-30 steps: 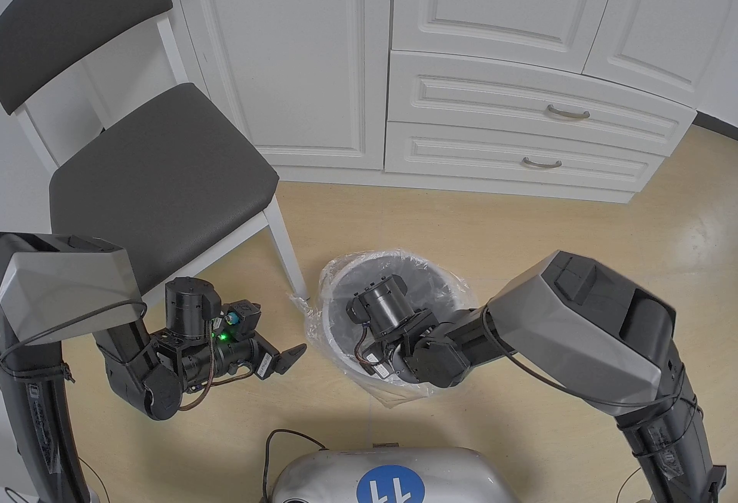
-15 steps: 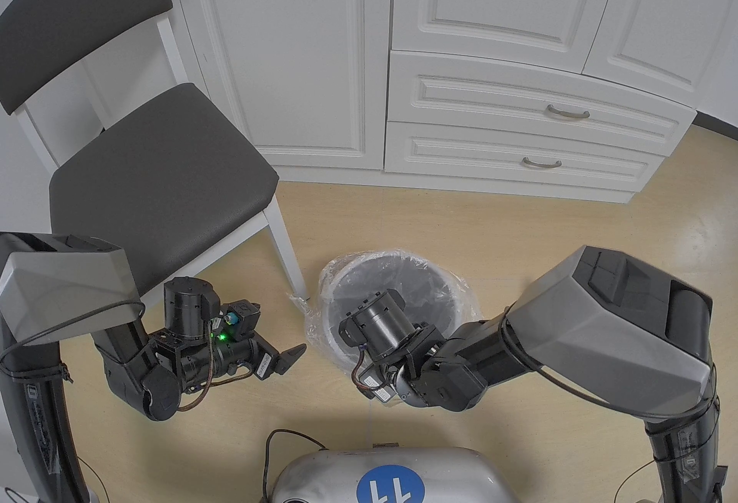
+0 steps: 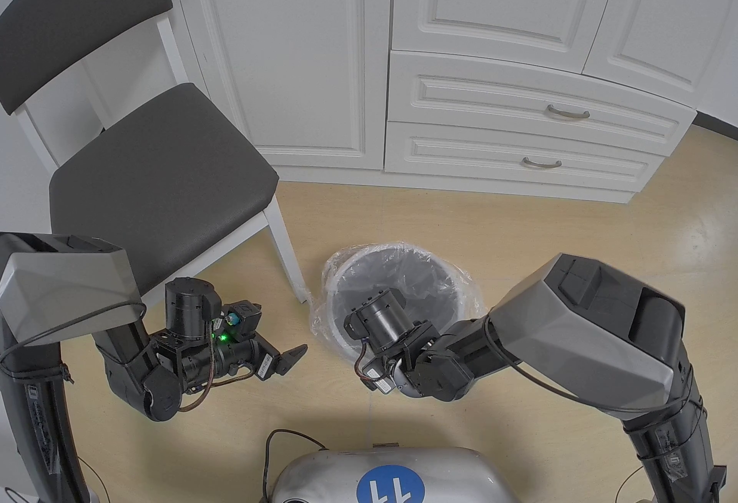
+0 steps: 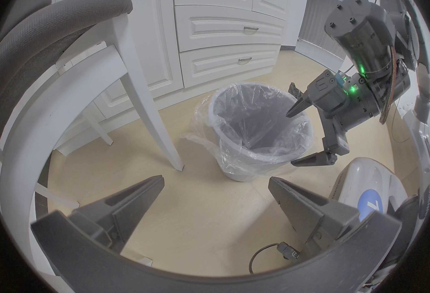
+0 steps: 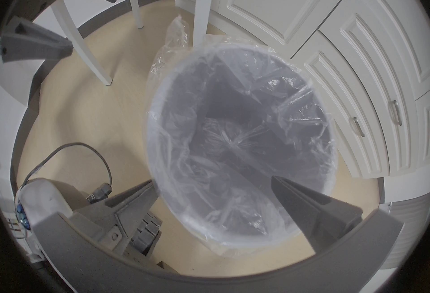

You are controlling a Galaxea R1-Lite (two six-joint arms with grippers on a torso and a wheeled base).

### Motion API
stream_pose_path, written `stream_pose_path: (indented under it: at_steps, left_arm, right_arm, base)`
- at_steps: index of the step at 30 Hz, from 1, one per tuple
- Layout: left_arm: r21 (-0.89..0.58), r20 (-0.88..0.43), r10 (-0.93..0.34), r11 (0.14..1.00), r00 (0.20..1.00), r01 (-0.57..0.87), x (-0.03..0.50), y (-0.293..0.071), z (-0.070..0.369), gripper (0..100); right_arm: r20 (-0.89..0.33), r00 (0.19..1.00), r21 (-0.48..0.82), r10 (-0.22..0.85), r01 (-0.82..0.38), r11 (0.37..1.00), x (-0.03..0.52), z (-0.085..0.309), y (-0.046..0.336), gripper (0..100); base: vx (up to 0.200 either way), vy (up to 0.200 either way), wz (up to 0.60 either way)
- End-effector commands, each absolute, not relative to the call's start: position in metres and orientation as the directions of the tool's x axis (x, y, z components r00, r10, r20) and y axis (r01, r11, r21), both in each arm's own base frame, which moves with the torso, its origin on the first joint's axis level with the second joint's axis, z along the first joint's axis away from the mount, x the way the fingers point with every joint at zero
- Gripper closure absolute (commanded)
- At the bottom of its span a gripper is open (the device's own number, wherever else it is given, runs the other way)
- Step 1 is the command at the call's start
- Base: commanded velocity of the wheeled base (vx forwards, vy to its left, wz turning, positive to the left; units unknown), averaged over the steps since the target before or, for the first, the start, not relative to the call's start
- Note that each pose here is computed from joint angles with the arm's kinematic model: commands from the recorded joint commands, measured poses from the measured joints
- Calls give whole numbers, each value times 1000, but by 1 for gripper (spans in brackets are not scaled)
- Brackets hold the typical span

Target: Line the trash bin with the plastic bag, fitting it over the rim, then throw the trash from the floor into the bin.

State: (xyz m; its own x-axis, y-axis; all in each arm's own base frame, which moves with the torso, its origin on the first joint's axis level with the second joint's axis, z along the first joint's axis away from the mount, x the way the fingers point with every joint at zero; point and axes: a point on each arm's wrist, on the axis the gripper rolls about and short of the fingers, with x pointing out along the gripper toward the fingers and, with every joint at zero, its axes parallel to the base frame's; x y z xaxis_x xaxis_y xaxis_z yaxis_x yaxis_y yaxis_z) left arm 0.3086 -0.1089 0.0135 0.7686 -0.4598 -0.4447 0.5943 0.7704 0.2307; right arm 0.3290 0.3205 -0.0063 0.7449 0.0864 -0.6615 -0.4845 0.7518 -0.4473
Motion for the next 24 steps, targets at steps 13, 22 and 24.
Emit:
stream_pose_path:
  at_steps: [13,22,24]
  left_arm:
    - [230,-446,-459,771,769,594,310,-109,12,0]
    - [230,-446,-459,771,769,594,311,-109,11,0]
    - [230,-446,-459,771,769,594,311,-109,11,0]
  right_arm:
    - [-629,776,-438,41,-398,806,374,-26,312,0]
    - [-595,803,-427,33,-352,833,392,-13,304,0]
    - [-589,807,-424,36,-347,837,394,-9,304,0]
  base:
    - [0,0,0]
    - [0,0,0]
    - [0,0,0]
